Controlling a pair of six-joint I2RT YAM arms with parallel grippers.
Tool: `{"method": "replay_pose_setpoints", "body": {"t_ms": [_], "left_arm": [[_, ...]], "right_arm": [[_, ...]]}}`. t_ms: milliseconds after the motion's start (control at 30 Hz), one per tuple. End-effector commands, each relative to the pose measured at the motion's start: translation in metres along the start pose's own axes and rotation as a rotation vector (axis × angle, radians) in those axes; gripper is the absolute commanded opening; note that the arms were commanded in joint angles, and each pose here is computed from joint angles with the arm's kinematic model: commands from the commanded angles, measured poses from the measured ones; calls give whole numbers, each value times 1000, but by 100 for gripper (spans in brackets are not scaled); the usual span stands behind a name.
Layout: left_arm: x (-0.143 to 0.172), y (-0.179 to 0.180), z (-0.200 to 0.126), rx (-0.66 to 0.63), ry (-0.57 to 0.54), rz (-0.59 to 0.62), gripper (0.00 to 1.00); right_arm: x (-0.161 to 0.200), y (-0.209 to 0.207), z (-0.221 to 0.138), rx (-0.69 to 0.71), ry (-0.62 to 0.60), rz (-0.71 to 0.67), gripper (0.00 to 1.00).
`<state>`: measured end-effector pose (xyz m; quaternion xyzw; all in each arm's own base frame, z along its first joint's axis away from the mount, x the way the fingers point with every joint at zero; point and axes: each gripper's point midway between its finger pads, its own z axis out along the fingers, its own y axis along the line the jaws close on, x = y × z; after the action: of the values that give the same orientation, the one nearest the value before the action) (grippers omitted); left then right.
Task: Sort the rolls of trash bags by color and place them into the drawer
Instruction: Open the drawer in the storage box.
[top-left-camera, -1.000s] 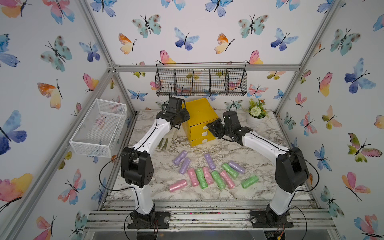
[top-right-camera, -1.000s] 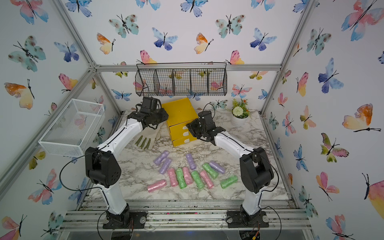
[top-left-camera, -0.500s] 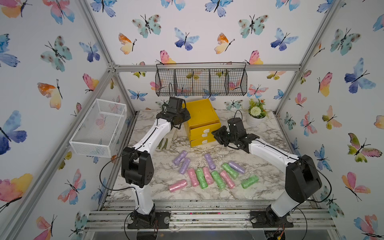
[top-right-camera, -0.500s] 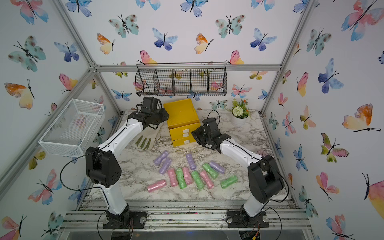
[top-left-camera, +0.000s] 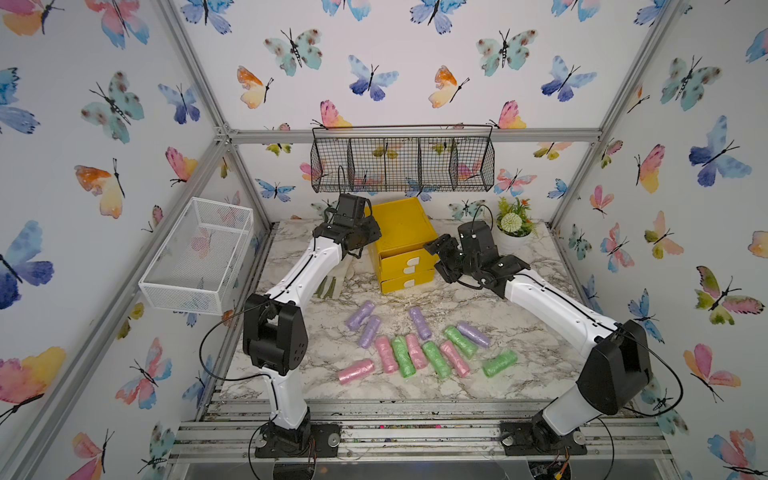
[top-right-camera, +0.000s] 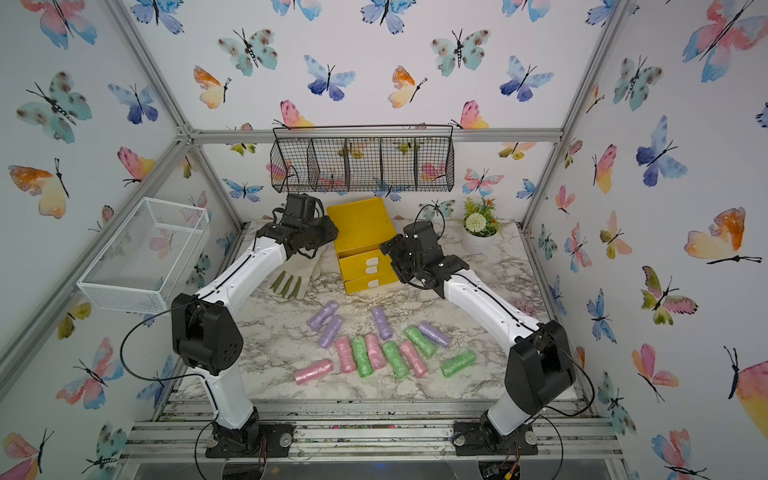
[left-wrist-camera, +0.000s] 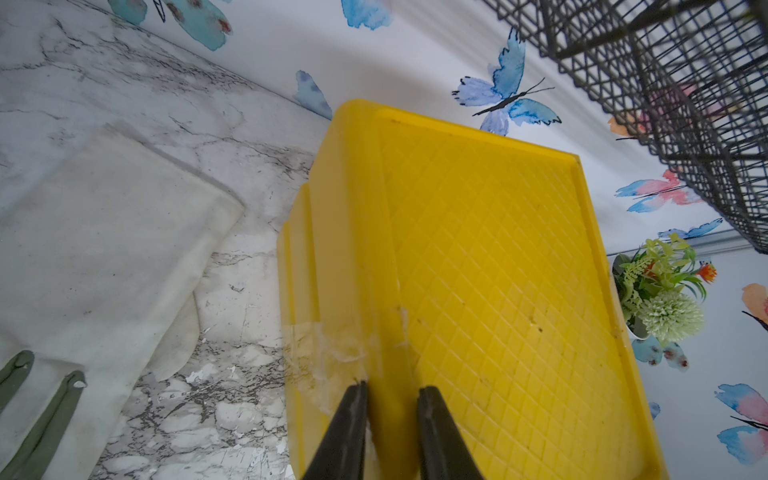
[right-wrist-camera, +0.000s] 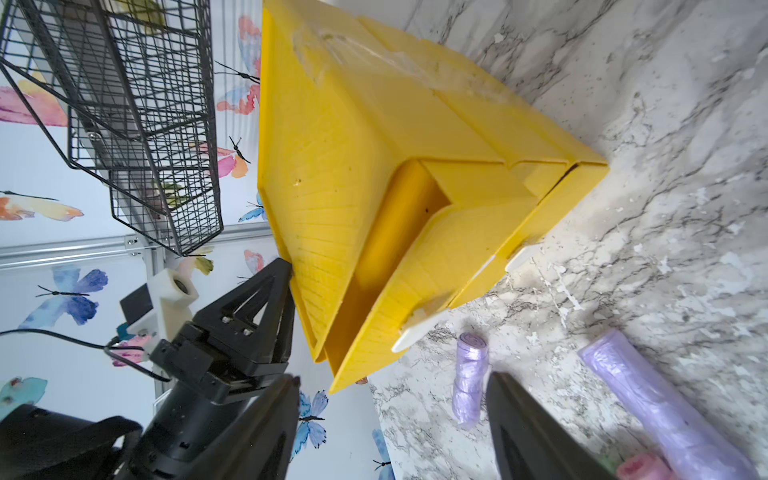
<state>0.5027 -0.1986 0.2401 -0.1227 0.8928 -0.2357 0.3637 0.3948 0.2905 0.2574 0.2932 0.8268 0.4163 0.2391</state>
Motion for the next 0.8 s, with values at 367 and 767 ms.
{"method": "replay_pose_setpoints", "body": {"t_ms": [367,767], "left_arm": [[59,29,21,-96,202,14,32],[63,29,22,-96,213,7,28]], "right_arm": [[-4,-21,36,219,-19,63,80],[1,-46,50,276,-16,71,75]]}}
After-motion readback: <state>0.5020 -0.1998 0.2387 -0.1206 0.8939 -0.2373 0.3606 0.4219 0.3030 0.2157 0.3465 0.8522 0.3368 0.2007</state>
